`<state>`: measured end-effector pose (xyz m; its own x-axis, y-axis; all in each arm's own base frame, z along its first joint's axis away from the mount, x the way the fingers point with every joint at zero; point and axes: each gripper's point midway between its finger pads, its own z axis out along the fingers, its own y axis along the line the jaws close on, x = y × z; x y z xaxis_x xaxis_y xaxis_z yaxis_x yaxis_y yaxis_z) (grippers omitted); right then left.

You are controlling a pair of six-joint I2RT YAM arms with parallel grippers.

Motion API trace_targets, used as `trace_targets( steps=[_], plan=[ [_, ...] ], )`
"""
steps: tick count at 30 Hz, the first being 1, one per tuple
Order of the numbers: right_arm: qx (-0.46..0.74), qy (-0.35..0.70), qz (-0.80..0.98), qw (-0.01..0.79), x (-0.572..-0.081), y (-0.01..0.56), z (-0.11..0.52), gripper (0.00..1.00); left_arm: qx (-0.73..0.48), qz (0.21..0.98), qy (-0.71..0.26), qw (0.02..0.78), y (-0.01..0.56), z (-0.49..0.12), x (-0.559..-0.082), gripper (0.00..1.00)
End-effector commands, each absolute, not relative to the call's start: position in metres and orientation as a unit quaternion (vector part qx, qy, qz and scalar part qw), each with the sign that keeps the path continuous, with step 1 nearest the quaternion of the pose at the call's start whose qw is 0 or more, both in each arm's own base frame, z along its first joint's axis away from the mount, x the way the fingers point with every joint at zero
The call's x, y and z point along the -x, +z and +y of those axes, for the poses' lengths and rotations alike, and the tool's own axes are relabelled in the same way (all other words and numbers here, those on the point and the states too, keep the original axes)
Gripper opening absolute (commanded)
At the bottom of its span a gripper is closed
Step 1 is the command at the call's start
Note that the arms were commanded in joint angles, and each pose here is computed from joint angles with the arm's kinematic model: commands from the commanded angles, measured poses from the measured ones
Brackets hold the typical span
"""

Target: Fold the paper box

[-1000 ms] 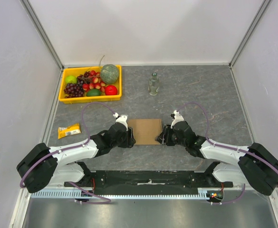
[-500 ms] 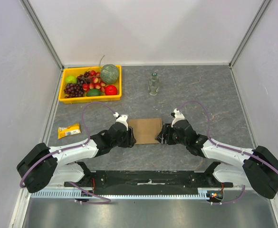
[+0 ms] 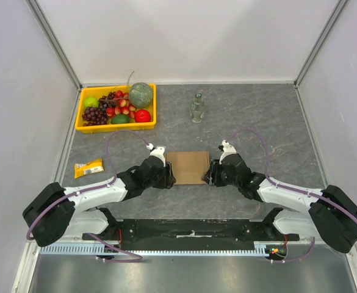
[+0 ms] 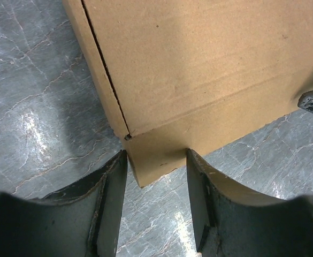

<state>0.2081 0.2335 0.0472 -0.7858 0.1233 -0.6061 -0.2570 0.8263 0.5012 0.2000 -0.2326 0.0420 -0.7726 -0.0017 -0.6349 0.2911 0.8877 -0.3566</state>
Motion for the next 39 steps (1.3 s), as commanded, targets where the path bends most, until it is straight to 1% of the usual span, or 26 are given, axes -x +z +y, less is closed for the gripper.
trace_targets(
  steps=[1,12,22,29,34,39],
  plan=[
    [0.042,0.329,0.879,0.344,-0.219,0.068,0.25,0.46,-0.094,0.901,-0.241,0.348,0.058,-0.247,-0.21,0.54],
    [0.034,0.372,0.866,0.332,-0.214,0.072,0.263,0.32,-0.096,0.898,-0.25,0.349,0.061,-0.25,-0.21,0.53],
    [0.028,0.373,0.863,0.338,-0.216,0.068,0.262,0.31,-0.095,0.899,-0.248,0.347,0.058,-0.249,-0.209,0.52],
    [0.022,0.353,0.871,0.341,-0.22,0.062,0.254,0.31,-0.091,0.904,-0.23,0.35,0.055,-0.242,-0.211,0.52],
    [0.021,0.346,0.872,0.345,-0.222,0.061,0.251,0.31,-0.092,0.913,-0.198,0.345,0.047,-0.229,-0.208,0.54],
    [0.021,0.344,0.874,0.343,-0.223,0.059,0.25,0.31,-0.089,0.913,-0.19,0.351,0.051,-0.223,-0.209,0.61]
  ],
)
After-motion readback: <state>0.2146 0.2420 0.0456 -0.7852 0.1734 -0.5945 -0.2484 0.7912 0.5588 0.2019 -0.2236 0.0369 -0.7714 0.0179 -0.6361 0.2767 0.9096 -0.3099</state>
